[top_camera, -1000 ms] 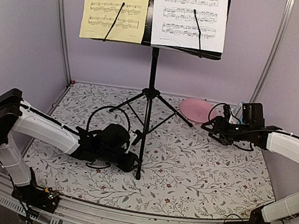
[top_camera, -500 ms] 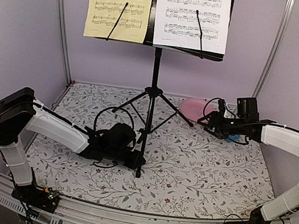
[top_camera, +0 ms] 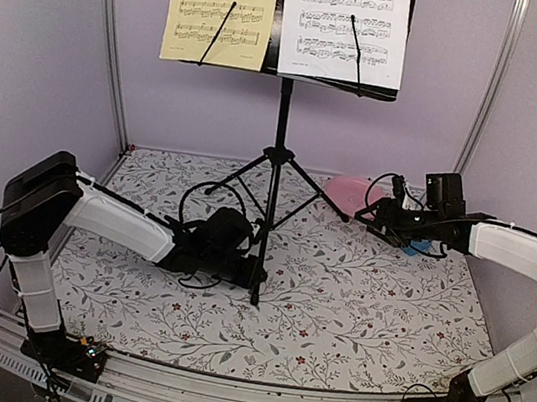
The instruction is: Set up the instrument practice props
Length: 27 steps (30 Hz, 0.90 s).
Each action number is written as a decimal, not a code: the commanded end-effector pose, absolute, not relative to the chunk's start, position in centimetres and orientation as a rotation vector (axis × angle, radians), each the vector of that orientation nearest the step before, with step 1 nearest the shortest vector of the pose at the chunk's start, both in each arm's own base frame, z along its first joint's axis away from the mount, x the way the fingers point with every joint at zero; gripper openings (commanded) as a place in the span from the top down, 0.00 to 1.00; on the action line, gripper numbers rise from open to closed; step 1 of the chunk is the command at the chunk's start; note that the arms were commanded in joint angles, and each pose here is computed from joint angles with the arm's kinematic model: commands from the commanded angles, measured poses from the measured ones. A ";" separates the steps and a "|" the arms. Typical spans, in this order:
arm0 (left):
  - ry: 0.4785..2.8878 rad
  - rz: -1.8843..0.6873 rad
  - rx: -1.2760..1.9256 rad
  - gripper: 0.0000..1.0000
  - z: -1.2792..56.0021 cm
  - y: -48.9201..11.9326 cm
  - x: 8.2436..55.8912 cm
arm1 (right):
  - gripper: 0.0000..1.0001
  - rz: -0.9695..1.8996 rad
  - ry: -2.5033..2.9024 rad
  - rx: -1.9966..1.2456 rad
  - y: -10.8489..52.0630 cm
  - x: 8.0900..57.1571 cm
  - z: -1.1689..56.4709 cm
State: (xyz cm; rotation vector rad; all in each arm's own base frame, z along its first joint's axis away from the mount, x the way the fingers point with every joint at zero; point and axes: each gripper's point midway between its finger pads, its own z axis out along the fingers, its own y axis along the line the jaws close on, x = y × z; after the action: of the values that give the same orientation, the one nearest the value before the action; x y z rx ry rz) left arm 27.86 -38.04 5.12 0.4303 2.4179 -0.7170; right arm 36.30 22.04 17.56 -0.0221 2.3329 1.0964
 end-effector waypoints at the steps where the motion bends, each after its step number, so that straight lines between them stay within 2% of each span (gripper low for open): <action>1: 2.432 -0.550 0.333 1.00 4.0 -34.8 31.7 | 0.38 1.075 2.294 -0.046 22.2 36.8 19.0; 20: 2.421 -0.400 0.288 1.00 4.2 -28.7 37.3 | 0.38 1.026 2.266 -0.035 21.4 37.4 20.4; 25: 2.416 -0.405 0.297 1.00 4.6 -28.6 37.8 | 0.34 1.007 2.234 -0.021 20.2 37.7 21.9; 26: 2.413 -0.413 0.301 0.98 4.8 -28.7 37.7 | 0.33 1.001 2.220 -0.018 19.9 37.8 22.5; 27: 2.409 -0.422 0.304 0.91 5.0 -28.7 37.7 | 0.32 0.991 2.208 -0.009 19.3 37.9 22.9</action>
State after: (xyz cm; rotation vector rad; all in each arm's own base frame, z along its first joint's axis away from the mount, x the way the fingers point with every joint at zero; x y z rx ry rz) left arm 35.89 -30.75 5.02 0.3614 2.4116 -0.5136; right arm 36.97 20.90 18.61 -0.0010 2.3180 1.0317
